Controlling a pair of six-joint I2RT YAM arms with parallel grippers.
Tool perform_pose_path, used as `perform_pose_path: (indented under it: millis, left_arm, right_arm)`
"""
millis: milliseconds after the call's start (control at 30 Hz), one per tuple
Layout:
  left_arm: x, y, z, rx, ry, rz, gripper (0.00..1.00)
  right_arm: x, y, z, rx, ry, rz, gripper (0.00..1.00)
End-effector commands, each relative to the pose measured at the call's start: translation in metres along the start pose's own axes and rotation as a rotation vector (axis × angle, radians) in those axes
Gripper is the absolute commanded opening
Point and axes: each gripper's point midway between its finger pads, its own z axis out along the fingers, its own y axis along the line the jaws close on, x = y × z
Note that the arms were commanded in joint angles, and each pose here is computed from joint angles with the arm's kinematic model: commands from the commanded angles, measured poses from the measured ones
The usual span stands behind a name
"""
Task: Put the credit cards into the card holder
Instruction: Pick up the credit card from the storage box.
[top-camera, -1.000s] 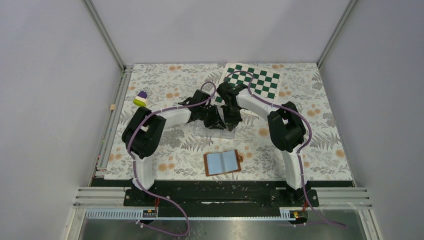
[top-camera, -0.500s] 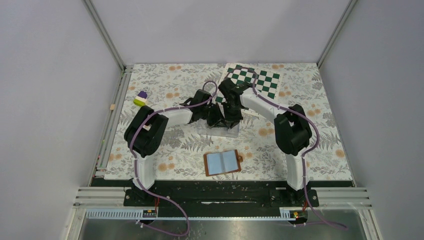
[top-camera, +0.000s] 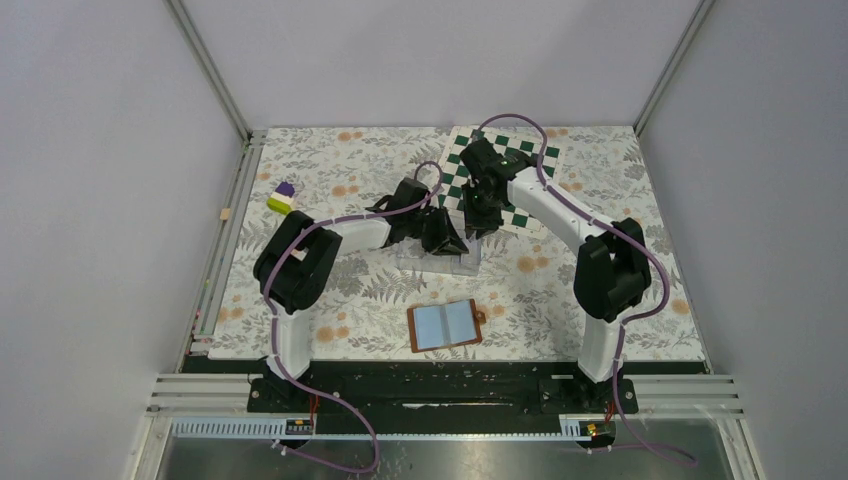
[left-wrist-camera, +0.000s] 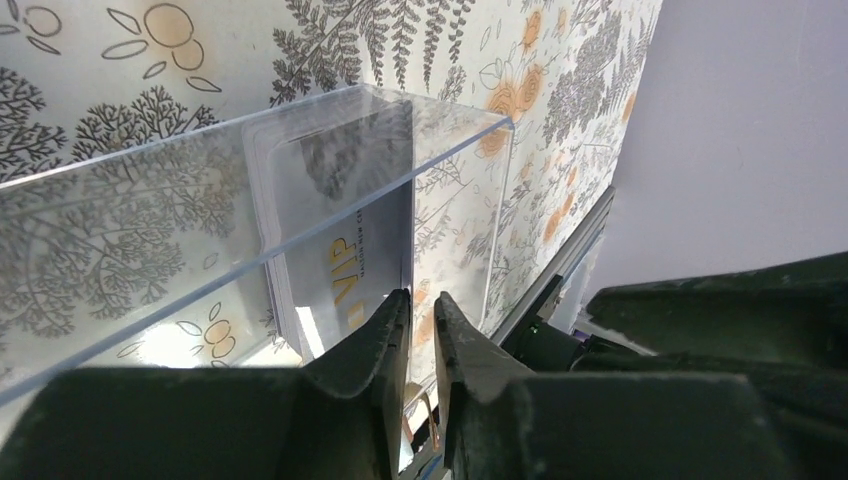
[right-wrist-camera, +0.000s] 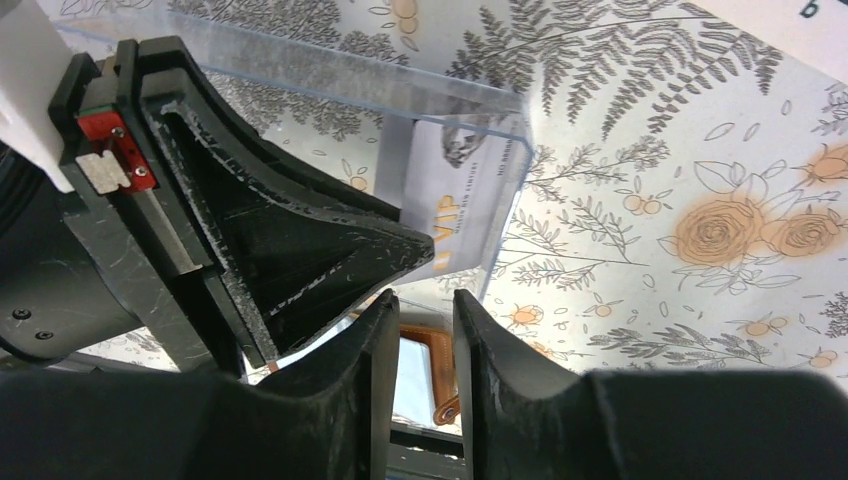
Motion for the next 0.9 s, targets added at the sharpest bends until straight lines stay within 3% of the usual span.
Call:
perform_pose_path:
  millis: [0, 67, 167, 233, 433, 667, 867]
  left_arm:
    - [-0.004, -0.014, 0.005, 0.026, 0.005, 0.037, 0.16]
    - [-0.004, -0.010, 0.007, 0.007, 0.012, 0.037, 0.16]
    - [-0.003, -0.009, 0.006, -0.007, 0.013, 0.039, 0.00]
    - [-0.004, -0.010, 0.002, -0.012, -0.004, 0.043, 0.00]
    - [-0.013, -0.038, -0.043, -0.026, -0.122, 0.116, 0.00]
    - [-0.013, -0.072, -0.128, 0.071, -0.303, 0.155, 0.00]
    - [0.018, -0.096, -0.181, 0.308, -0.319, 0.145, 0.00]
  right_arm:
    - [-0.004, -0.016, -0.019, 0.023, -0.038, 0.016, 0.34]
    - [-0.004, -0.021, -0.019, 0.026, -0.038, 0.024, 0.34]
    - [-0.004, -0.025, -0.020, 0.026, -0.037, 0.030, 0.34]
    - [-0.004, -0.029, -0.022, 0.029, -0.039, 0.033, 0.35]
    - [-0.008, -0.027, -0.040, -0.051, -0.067, 0.046, 0.55]
    - [-0.018, 0.018, -0.082, -0.397, -0.147, 0.083, 0.64]
    - [-0.018, 0.069, -0.112, -0.775, -0.119, 0.076, 0.62]
